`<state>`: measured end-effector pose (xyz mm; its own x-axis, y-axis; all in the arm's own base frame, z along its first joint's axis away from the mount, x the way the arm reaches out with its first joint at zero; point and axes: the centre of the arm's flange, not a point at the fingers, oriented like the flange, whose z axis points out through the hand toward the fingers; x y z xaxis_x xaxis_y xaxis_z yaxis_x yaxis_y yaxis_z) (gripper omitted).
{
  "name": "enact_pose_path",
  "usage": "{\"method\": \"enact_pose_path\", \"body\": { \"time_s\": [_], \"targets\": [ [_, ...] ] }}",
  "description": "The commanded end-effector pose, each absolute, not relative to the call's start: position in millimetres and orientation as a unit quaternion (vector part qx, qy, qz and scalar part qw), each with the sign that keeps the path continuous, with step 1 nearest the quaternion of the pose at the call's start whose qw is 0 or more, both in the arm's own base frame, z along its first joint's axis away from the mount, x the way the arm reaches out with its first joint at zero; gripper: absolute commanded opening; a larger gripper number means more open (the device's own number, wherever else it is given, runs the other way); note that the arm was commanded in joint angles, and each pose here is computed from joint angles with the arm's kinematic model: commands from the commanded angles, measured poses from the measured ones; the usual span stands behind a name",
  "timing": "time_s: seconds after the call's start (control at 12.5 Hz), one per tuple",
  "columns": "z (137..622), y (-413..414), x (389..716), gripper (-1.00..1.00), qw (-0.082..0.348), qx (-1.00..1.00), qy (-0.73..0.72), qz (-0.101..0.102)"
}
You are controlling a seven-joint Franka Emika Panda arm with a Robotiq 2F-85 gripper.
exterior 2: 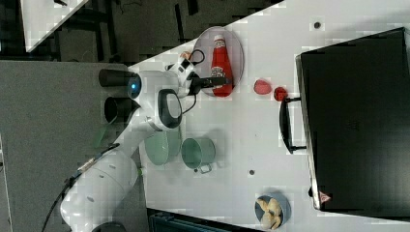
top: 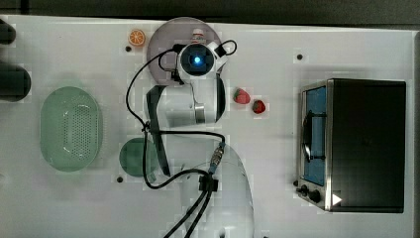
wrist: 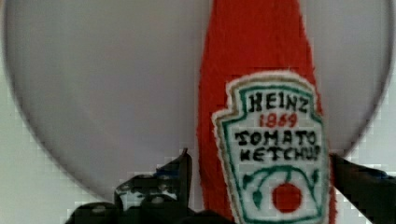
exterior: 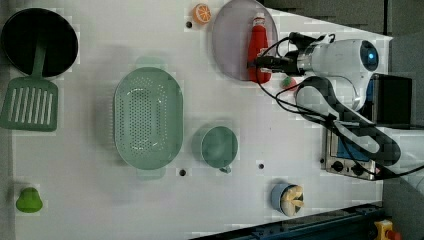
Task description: Pick ketchup from plate and place it on table.
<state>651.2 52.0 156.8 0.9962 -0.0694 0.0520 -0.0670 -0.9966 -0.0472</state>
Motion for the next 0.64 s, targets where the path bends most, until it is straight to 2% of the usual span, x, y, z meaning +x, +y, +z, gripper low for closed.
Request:
{"method": "enact_pose_path", "body": {
  "time_s": [0.08, 0.32, 0.4, 0.56, 0.64],
  "targets": [
    [152.4, 50.9, 657.5, 1.00, 0.022, -0.998, 0.013, -0.054],
    [144.4, 53.4, 656.6, 1.00, 0.025, -0.998, 0.012, -0.058],
    [146.7, 53.5, 658.3, 0.91, 0.025, -0.998, 0.012, -0.061],
    [147.9, 51.5, 658.8, 0.43, 0.024, -0.998, 0.013, -0.063],
    [150.8, 53.0, 659.8, 0.30, 0.025, -0.997, 0.012, -0.066]
  ]
}}
